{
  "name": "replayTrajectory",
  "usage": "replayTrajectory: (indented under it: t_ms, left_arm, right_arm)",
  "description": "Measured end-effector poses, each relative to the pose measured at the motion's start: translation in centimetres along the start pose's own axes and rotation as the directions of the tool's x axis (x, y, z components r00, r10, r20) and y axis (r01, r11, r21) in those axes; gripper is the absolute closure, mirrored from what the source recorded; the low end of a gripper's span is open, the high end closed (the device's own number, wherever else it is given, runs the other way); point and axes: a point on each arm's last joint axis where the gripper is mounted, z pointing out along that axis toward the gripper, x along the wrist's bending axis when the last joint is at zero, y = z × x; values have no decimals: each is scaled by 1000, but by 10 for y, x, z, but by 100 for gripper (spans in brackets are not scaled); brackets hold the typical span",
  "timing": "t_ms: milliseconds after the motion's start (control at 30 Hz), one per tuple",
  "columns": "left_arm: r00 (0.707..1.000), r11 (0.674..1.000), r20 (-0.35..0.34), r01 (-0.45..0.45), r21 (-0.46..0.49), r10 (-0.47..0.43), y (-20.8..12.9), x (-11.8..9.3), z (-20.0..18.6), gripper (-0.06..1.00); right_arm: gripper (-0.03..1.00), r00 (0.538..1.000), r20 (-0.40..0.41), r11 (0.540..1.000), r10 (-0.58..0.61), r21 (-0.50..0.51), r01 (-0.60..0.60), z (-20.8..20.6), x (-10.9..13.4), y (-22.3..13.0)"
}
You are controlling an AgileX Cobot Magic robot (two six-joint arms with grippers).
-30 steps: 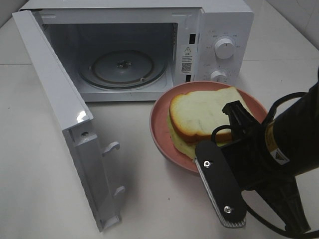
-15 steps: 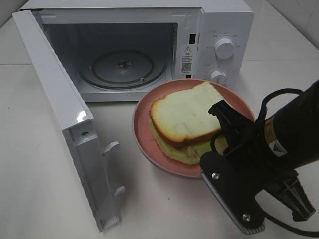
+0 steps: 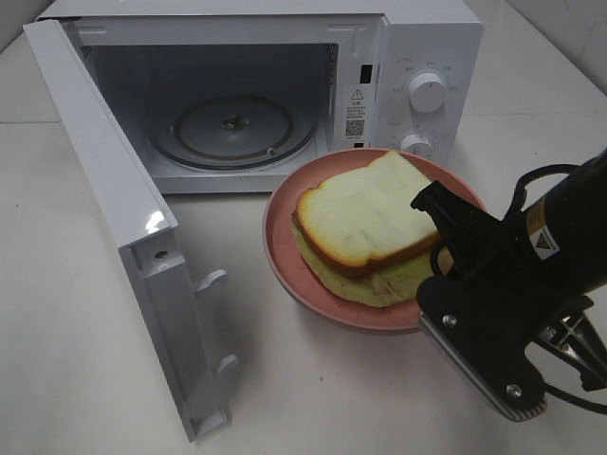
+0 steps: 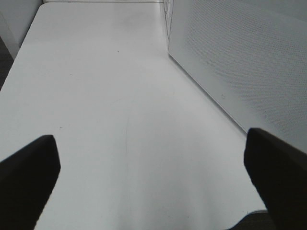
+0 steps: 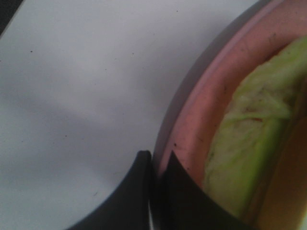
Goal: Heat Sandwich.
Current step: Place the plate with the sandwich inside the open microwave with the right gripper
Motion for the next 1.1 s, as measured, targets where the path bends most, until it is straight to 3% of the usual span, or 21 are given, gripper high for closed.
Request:
replayTrajectory:
  t_ms: [233,1100]
  left_arm:
    - [1000,1000,0,0,0,0,0,0,0,-5]
    - [1000,1000,0,0,0,0,0,0,0,-5]
  right_arm:
    - [94,1000,3,1000,12,-16,-12,-2,-3,1]
    - [94,1000,-4,997,-6,-75,5,15,-64,7]
